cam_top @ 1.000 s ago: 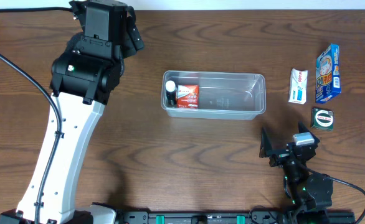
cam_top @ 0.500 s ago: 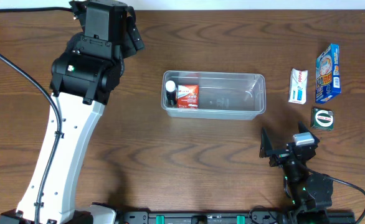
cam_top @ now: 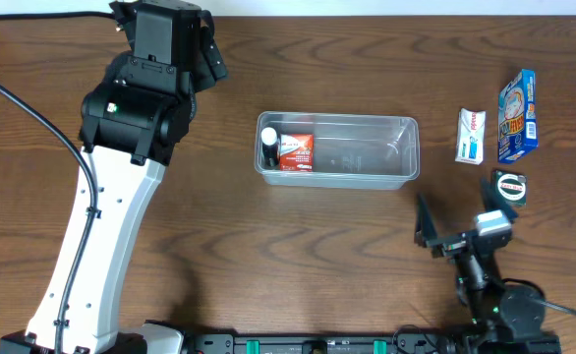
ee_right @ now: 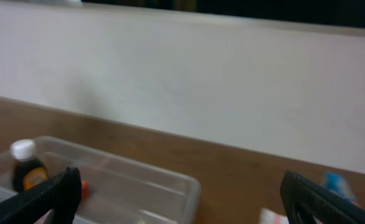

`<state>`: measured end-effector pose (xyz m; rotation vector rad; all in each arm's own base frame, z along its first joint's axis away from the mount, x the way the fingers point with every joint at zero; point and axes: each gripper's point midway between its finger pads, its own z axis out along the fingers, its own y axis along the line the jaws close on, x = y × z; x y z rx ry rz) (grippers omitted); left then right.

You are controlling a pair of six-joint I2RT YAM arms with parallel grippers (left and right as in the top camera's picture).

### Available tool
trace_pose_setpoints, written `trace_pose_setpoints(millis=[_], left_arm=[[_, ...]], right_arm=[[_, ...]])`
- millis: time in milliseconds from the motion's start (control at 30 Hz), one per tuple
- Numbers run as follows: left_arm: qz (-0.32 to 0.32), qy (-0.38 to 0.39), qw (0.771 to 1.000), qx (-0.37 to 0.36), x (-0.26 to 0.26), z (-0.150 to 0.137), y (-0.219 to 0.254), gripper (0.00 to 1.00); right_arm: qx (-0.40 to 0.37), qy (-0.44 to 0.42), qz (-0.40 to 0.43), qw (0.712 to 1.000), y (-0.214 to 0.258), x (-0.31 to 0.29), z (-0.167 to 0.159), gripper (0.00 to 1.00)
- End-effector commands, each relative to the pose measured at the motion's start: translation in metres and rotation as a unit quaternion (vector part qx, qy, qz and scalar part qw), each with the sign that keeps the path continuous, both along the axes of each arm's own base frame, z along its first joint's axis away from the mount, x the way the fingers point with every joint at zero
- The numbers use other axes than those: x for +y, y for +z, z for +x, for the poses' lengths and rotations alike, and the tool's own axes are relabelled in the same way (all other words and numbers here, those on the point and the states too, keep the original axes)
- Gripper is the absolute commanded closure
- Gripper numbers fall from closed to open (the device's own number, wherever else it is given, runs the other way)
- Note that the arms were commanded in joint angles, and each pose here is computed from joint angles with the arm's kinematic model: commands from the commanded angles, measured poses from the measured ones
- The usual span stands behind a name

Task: Pack container
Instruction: 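Move the right gripper forward above the blue Kool Fever box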

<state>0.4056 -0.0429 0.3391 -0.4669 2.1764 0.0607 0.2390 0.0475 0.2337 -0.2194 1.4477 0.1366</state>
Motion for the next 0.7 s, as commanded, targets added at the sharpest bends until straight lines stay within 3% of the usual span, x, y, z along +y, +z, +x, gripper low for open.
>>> trace_pose_setpoints(millis=[0,100,367,667], left_arm=[[0.009,0.004,1.0,-0.004,0.005,0.0,0.004,0.02],[0.009,0.004,1.0,-0.004,0.005,0.0,0.004,0.02],[0.009,0.004,1.0,-0.004,0.005,0.0,0.004,0.02],[0.009,0.004,1.0,-0.004,0.005,0.0,0.004,0.02]], right_arm=[[-0.014,-0.044,-0.081,0.996,0.044,-0.015,0.003,0.01],[0.029,-0.096,-0.133,0.986,0.06,-0.037,0.014,0.01],[0.131,-0.145,-0.148,0.97,0.096,-0.086,0.069,0.01],[0.299,-0.172,-0.16,0.925,0.067,-0.156,0.118,0.01]])
